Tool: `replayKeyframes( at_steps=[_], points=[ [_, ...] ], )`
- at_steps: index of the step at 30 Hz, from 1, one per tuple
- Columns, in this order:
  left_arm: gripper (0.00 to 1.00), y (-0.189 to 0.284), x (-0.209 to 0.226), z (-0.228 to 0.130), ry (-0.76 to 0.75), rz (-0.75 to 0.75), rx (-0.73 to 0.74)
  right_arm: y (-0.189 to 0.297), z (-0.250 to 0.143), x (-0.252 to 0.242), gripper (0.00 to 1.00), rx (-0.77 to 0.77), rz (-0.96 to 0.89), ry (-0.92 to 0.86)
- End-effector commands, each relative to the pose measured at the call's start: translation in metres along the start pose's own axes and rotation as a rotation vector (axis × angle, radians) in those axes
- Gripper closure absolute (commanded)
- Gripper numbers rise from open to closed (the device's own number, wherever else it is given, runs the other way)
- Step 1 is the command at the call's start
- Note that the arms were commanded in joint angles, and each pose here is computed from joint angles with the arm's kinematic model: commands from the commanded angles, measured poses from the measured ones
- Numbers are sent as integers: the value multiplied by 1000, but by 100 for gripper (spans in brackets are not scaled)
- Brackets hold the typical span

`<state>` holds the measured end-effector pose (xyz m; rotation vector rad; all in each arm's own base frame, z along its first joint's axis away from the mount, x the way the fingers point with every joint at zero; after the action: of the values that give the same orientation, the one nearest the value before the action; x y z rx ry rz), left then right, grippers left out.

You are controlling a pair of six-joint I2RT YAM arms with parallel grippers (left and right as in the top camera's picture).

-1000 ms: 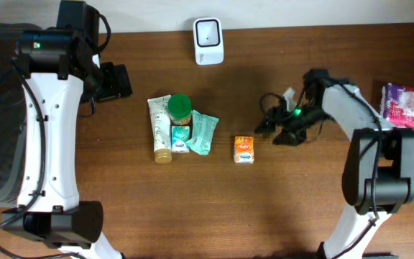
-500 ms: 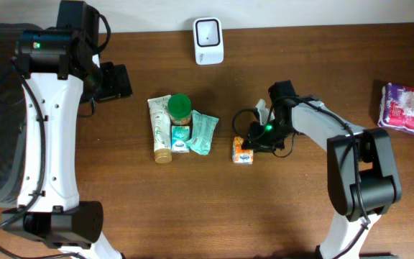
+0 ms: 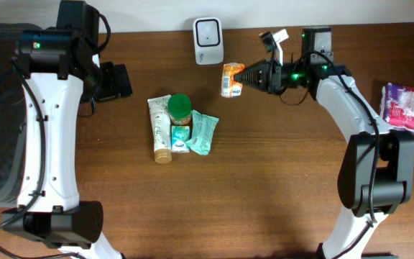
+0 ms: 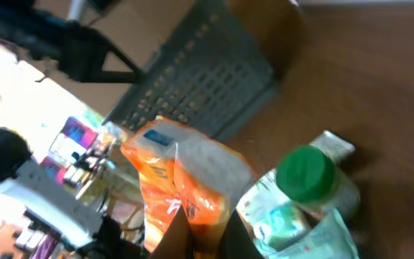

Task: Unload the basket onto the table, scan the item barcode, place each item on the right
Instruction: 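Hold the orange Kleenex pack up in front of the barcode scanner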

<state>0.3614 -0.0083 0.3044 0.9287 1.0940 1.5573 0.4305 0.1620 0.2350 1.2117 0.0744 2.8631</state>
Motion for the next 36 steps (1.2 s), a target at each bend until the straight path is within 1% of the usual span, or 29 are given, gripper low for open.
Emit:
replayKeyframes(
  at_steps=[1,15,16,17,18,19,20,21,22,23,24,25,26,27,29,31,33,34,35,36],
  points=[
    [1,3,2,0,13,5,-11,-1,3,11,96,3,65,17],
    [1,3,2,0,14,5,-11,-2,0,12,96,8,66,-21],
    [1,3,2,0,14,5,-11,-5,-2,8,96,12,36,-43],
    [1,3,2,0,13,5,-11,-10,-12,-21,96,29,-178,-186],
    [1,3,2,0,14,5,-11,-7,-32,-55,96,60,-457,-328],
    [1,3,2,0,13,5,-11,-4,-46,-71,96,97,-623,-368],
    [1,3,2,0,14,5,-11,4,-60,-91,96,146,-894,-381],
    [1,3,2,0,13,5,-11,10,-62,-97,96,158,-999,-378],
    [1,3,2,0,14,5,-11,25,-57,-104,96,175,-1231,-320],
    [1,3,2,0,14,5,-11,38,-40,-106,96,158,-1433,-223],
    [1,3,2,0,14,5,-11,46,-19,-103,96,139,-1588,-85],
    [1,3,2,0,14,5,-11,39,5,-100,96,151,-1663,126],
    [1,3,2,0,13,5,-11,33,13,-99,96,153,-1664,194],
    [1,3,2,0,13,5,-11,21,26,-97,96,114,-1644,268],
    [1,3,2,0,13,5,-11,4,53,-90,96,-80,-1586,285],
    [1,3,2,0,13,5,-11,-14,85,-79,96,-259,-1450,333],
    [1,3,2,0,13,5,-11,-21,109,-68,96,-387,-1379,390],
    [1,3,2,0,13,5,-11,-26,122,-66,96,-429,-1347,417],
    [1,3,2,0,13,5,-11,-30,129,-72,96,-428,-1342,419],
    [1,3,2,0,14,5,-11,-37,134,-89,96,-398,-1350,403]
  ],
)
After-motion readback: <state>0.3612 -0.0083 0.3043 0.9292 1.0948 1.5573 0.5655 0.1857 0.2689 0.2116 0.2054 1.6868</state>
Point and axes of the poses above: each gripper's point midway between its finger pads, its own y axis back along the fingers, its own x axis along the line the jaws close on, z = x × y, the point moved 3 cm from there along y, back along the fingers, and after that the axes turned 2 degrees about -y, right-handed, at the moved point
